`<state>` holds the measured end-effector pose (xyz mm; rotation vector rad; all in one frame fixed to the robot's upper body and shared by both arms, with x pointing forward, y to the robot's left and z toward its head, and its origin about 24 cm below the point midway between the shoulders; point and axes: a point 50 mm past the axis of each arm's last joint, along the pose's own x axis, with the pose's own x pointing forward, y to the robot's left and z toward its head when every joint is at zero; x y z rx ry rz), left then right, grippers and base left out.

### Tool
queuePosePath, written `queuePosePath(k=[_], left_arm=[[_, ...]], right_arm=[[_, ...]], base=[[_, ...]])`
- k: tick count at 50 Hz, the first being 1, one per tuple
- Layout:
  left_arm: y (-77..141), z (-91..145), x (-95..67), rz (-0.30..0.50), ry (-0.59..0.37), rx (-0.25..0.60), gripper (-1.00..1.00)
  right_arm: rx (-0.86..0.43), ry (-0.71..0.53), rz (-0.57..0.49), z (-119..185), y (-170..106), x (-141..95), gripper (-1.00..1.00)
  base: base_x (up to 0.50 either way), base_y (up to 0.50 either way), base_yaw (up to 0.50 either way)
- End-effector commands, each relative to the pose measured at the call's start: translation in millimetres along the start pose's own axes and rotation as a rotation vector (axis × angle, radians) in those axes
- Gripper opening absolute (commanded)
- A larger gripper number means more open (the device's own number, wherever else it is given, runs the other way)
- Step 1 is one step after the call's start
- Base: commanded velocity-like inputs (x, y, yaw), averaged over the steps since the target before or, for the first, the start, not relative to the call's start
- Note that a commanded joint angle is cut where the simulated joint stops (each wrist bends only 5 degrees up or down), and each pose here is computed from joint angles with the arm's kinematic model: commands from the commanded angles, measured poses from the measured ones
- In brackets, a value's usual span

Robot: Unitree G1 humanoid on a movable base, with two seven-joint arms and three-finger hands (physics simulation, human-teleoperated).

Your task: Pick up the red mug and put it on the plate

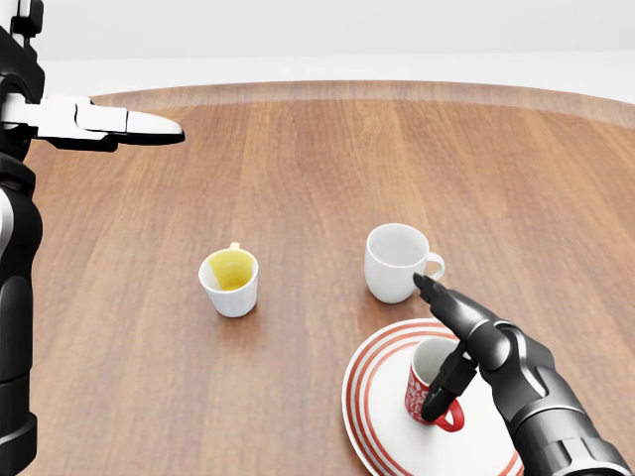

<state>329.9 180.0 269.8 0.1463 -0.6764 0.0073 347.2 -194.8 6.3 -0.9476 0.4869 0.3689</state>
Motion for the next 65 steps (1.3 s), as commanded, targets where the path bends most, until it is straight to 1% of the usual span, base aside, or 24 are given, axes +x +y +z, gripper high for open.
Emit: queuePosePath(k=[1, 12, 13, 14, 17, 23, 29, 40, 47, 49, 50, 52, 59, 65], left_arm=[[0, 0, 0.4, 0.000, 0.001, 0.002, 1.00], [2, 1, 2.2, 0.003, -0.004, 0.001, 1.00], [2, 4, 3.5, 0.005, -0.015, -0.003, 1.00], [2, 4, 3.5, 0.005, -0.015, -0.003, 1.00], [2, 2, 3.3, 0.006, -0.007, -0.005, 1.00], [1, 1, 3.4, 0.005, -0.002, -0.006, 1.00], [1, 1, 3.4, 0.004, -0.002, -0.005, 1.00], [1, 4, 3.1, 0.002, -0.015, -0.004, 1.00], [1, 8, 3.3, 0.000, -0.030, -0.003, 1.00], [0, 9, 3.3, 0.000, -0.034, -0.003, 1.00], [0, 9, 3.3, 0.000, -0.034, -0.003, 1.00], [0, 10, 3.4, -0.002, -0.038, -0.002, 1.00], [-1, 10, 3.9, -0.006, -0.041, -0.001, 1.00], [-1, 14, 4.5, -0.008, -0.056, 0.002, 1.00]], right_arm=[[0.023, 0.004, -0.015, -1, -1, 0, 1.00], [0.020, 0.003, -0.020, 2, -6, -1, 1.00], [-0.011, -0.113, -0.075, 38, -43, -19, 1.00], [-0.038, -0.158, -0.082, 45, -45, -27, 1.00], [-0.063, -0.193, -0.097, 52, -52, -36, 1.00], [-0.091, -0.225, -0.106, 59, -57, -45, 1.00], [-0.140, -0.271, -0.136, 71, -73, -60, 1.00], [-0.186, -0.298, -0.168, 80, -88, -75, 1.00], [-0.206, -0.353, -0.255, 94, -107, -90, 1.00], [-0.213, -0.386, -0.294, 102, -116, -99, 1.00], [-0.214, -0.388, -0.295, 102, -116, -99, 1.00], [-0.224, -0.427, -0.344, 112, -127, -109, 1.00], [-0.243, -0.495, -0.413, 128, -144, -126, 1.00], [-0.252, -0.532, -0.448, 137, -155, -136, 1.00]], base=[[0.00, 0.00, 0.00], [0.00, 0.00, 0.00], [0.00, 0.00, 0.00], [0.00, 0.00, 0.00], [0.00, 0.00, 0.00], [0.00, 0.00, 0.00], [0.00, 0.00, 0.00], [0.00, 0.00, 0.00], [0.00, 0.00, 0.00], [0.00, 0.00, 0.00], [0.00, 0.00, 0.00], [0.00, 0.00, 0.00], [0.00, 0.00, 0.00], [0.00, 0.00, 0.00]])
